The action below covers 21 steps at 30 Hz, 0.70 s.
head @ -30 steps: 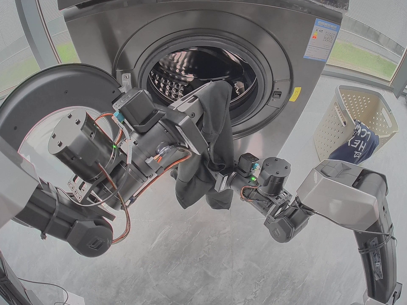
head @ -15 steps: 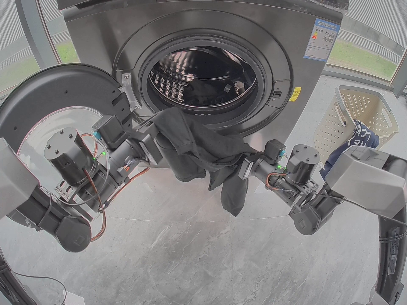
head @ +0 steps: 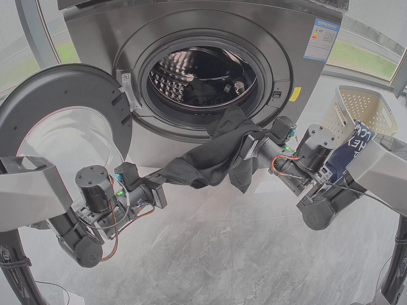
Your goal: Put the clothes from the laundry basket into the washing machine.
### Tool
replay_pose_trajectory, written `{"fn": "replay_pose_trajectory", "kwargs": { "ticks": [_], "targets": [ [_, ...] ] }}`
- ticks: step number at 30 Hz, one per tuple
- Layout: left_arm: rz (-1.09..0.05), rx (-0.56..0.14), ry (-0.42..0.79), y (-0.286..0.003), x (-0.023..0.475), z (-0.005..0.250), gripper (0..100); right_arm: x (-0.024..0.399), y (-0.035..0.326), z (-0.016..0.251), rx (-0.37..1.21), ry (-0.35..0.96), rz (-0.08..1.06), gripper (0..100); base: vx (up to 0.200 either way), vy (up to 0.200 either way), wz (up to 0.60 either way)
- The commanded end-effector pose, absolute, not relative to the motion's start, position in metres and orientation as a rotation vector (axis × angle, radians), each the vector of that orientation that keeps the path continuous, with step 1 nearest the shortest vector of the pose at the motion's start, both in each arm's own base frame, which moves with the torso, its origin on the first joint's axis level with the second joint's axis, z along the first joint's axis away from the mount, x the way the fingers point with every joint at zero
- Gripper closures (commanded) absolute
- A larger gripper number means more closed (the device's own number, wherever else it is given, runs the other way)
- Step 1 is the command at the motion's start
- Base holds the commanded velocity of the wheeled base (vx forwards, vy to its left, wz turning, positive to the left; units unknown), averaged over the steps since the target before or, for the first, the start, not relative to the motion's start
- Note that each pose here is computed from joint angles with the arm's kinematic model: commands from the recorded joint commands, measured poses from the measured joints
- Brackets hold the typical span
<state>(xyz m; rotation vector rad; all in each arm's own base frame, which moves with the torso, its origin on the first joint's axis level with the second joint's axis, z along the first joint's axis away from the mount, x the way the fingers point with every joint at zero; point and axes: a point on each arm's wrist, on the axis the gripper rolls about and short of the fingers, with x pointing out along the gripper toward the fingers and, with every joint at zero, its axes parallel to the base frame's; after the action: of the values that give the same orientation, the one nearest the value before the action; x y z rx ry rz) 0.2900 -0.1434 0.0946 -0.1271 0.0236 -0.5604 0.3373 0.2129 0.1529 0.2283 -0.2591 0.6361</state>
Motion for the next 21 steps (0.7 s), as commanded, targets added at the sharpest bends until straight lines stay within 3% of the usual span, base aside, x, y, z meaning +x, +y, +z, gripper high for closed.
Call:
{"fn": "replay_pose_trajectory", "kwargs": {
  "ticks": [1,2,6,10,14,21],
  "targets": [
    [-0.562,-0.109,0.104,-0.148,0.297,0.066,100,0.327,0.221,0.165,0.243,-0.288,0.667,100,0.000,0.000,0.00],
    [-0.564,-0.111,0.100,-0.148,0.298,0.067,0,0.327,0.222,0.165,0.243,-0.289,0.668,100,0.000,0.000,0.00],
    [-0.580,-0.108,0.113,-0.149,0.294,0.066,0,0.328,0.221,0.168,0.245,-0.298,0.664,100,0.000,0.000,0.00],
    [-0.635,-0.085,0.206,-0.152,0.271,0.052,0,0.331,0.223,0.175,0.251,-0.323,0.665,100,0.000,0.000,0.00],
    [-0.741,-0.023,0.285,-0.157,0.250,0.038,0,0.332,0.224,0.179,0.258,-0.339,0.666,100,0.000,0.000,0.00],
    [-0.760,-0.026,0.253,-0.163,0.252,0.043,0,0.332,0.226,0.175,0.256,-0.328,0.669,100,0.000,0.000,0.00]
  ]
}}
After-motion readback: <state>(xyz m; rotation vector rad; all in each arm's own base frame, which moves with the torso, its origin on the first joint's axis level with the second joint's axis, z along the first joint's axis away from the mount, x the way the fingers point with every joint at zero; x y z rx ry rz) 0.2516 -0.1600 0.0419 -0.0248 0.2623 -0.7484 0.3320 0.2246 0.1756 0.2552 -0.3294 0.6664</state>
